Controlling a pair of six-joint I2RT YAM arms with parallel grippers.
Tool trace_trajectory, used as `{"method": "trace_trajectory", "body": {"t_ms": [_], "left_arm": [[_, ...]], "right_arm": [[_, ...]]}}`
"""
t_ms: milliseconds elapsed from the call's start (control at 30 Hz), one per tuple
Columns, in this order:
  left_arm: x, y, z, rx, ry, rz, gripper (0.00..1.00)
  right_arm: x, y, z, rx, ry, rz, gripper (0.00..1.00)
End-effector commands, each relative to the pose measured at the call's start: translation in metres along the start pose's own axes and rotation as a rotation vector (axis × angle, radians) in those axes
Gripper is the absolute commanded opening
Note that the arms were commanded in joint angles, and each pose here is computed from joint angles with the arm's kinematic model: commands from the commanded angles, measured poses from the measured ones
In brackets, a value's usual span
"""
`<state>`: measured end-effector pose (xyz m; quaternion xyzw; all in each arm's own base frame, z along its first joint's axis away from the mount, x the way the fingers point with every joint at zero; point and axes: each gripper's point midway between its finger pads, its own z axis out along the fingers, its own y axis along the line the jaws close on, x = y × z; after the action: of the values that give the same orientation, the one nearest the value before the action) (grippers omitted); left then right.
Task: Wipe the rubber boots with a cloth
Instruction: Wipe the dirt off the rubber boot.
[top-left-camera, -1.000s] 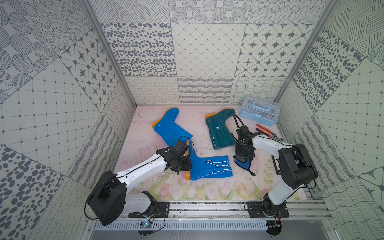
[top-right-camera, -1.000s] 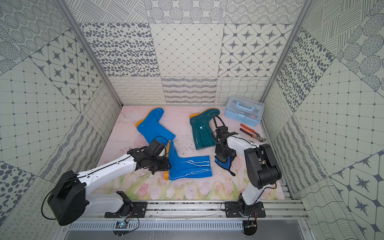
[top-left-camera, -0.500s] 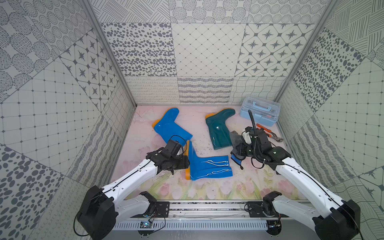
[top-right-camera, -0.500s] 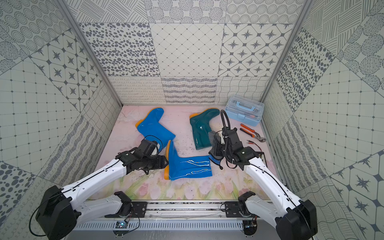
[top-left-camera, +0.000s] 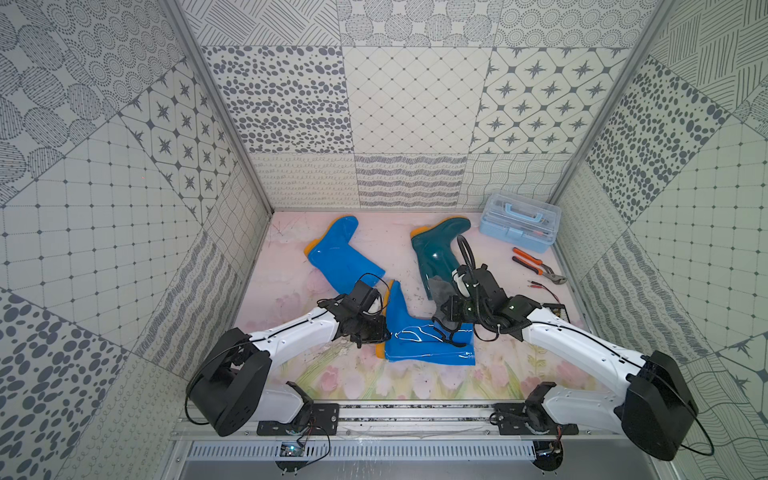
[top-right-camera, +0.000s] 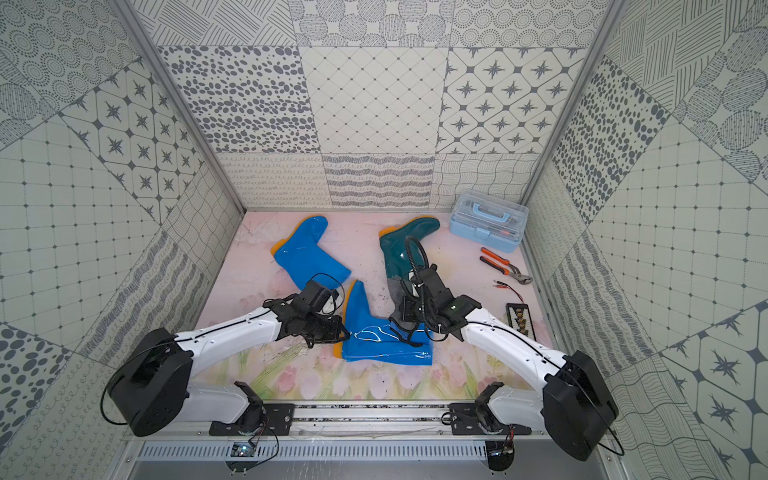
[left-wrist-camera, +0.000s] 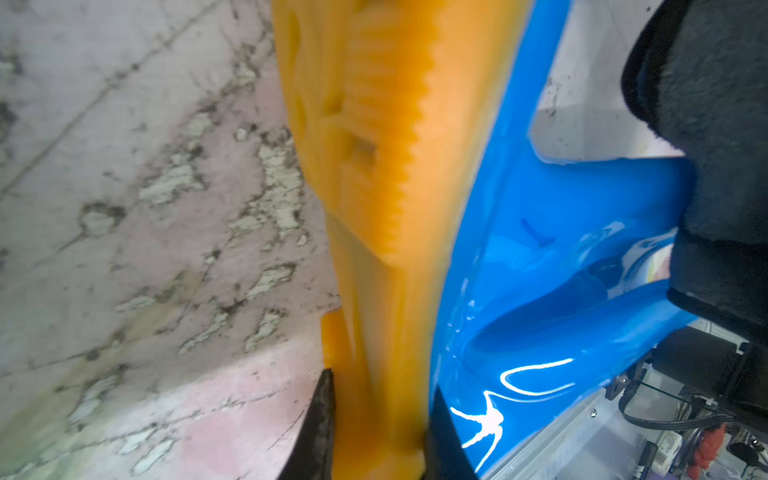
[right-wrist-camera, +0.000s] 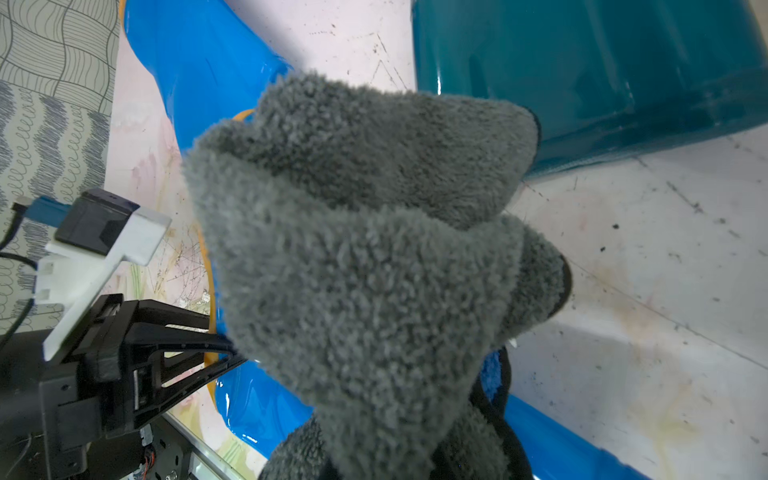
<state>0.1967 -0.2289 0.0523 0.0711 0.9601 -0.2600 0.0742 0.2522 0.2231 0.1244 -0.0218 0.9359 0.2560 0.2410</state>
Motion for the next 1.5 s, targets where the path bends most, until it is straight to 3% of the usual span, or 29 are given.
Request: {"method": "trace_trajectory", "body": {"t_ms": [0,133,233,400,700,733,833,900,1033,1300,1467], "left_arm": [[0.012,-0.009,0.005,0.028,0.035,0.086,0.00],[0.016,-0.009,0.003,0.016,0.027,0.006,0.00],[0.014,-0.007,0.002,-0.080,0.022,-0.019,0.00],[0.009,-0.020,0.009,-0.157,0.035,-0.035,0.00],[0.005,-0.037,0.021,-0.123,0.008,-0.021,0.00],[0.005,-0.036,0.020,-0.126,0.011,-0.020,0.02],[0.007,-0.032,0.011,-0.155,0.007,-0.007,0.32],[0.004,-0.033,-0.001,-0.150,-0.023,0.010,0.45],[-0.004,-0.035,-0.022,-0.098,-0.062,0.011,0.51],[-0.024,-0.038,-0.011,0.007,-0.051,-0.015,0.49],[-0.024,-0.031,0.007,-0.011,-0.019,-0.036,0.40]], "right_arm": [[-0.005,0.011,-0.008,-0.057,-0.055,0.045,0.00],[0.005,0.015,-0.008,-0.048,-0.050,0.014,0.00],[0.001,0.025,0.001,-0.050,-0.036,-0.020,0.00],[-0.008,0.056,0.041,-0.125,0.001,-0.057,0.00],[-0.027,0.100,0.112,-0.250,0.057,-0.009,0.00],[-0.033,0.104,0.116,-0.255,0.052,-0.009,0.00],[-0.041,0.107,0.122,-0.257,0.047,-0.001,0.00],[-0.040,0.104,0.123,-0.247,0.053,0.009,0.00],[-0.026,0.089,0.117,-0.214,0.066,0.036,0.00],[-0.026,0.079,0.082,-0.170,0.012,0.043,0.00],[-0.015,0.081,0.064,-0.136,0.035,0.028,0.00]]}}
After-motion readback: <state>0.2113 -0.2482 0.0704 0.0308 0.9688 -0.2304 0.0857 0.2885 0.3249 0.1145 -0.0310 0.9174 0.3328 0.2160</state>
